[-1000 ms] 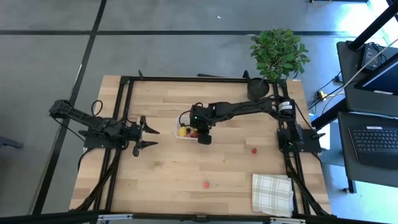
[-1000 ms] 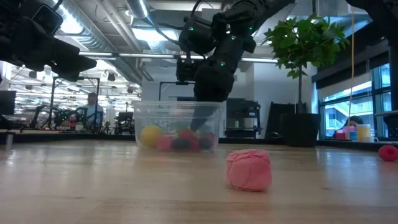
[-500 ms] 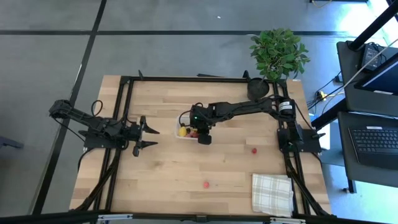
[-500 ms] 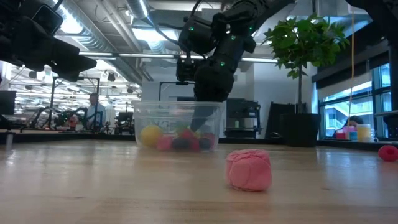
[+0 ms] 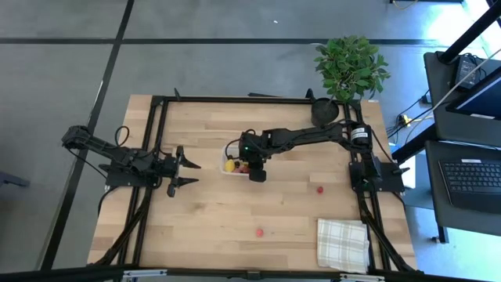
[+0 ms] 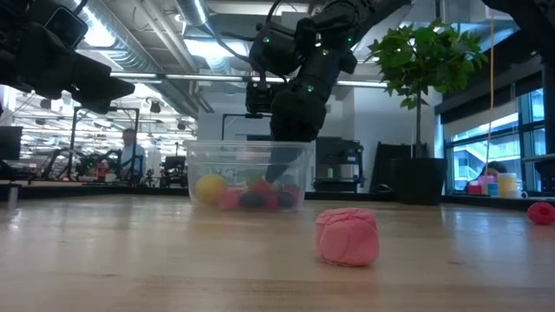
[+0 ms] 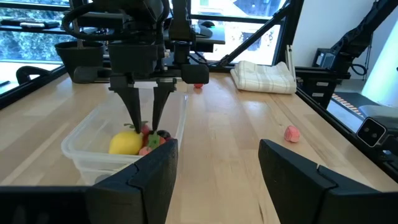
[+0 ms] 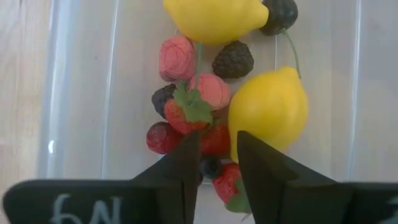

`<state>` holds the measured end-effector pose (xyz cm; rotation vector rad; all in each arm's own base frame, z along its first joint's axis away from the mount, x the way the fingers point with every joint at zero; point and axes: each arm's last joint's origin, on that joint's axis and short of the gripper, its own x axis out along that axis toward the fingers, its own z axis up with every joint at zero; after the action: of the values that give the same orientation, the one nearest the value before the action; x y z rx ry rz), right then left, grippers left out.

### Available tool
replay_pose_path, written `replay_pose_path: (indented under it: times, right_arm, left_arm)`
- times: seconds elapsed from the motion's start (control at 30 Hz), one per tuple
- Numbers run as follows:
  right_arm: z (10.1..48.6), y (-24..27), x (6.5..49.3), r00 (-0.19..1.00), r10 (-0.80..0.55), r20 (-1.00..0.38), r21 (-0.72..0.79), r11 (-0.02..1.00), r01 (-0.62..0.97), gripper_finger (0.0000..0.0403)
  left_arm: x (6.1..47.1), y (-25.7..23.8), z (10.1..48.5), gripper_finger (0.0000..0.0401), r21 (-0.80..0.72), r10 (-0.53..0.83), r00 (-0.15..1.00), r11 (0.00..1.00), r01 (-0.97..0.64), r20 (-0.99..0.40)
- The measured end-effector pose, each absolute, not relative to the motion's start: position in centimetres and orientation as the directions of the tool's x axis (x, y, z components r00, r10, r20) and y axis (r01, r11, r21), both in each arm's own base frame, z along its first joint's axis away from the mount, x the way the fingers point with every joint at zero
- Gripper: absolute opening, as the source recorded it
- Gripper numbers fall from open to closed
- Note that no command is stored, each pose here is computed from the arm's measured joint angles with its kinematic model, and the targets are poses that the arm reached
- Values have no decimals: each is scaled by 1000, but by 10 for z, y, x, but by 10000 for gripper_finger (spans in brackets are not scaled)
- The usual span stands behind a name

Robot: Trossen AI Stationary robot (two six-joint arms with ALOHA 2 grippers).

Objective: Pick and placing Produce into tupperware
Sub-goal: Put the apricot into the transparent bin

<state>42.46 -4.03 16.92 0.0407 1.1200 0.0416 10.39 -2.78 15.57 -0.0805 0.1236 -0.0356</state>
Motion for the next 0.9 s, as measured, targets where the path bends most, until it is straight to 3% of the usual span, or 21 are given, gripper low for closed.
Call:
replay_pose_path:
  times: [0.23, 0.5, 0.9]
  right_arm:
    - [169, -40, 425, 435, 54, -899, 54, 998, -13, 149]
    - [173, -40, 426, 457, 52, -888, 50, 999, -15, 161]
    - [233, -24, 412, 585, 58, -809, 31, 998, -56, 162]
  left_arm:
    - [104, -28, 156, 218, -82, -40, 992, 996, 30, -121]
    - [104, -28, 156, 218, -83, -40, 992, 996, 30, -121]
    - [104, -28, 156, 218, -83, -40, 992, 996, 30, -121]
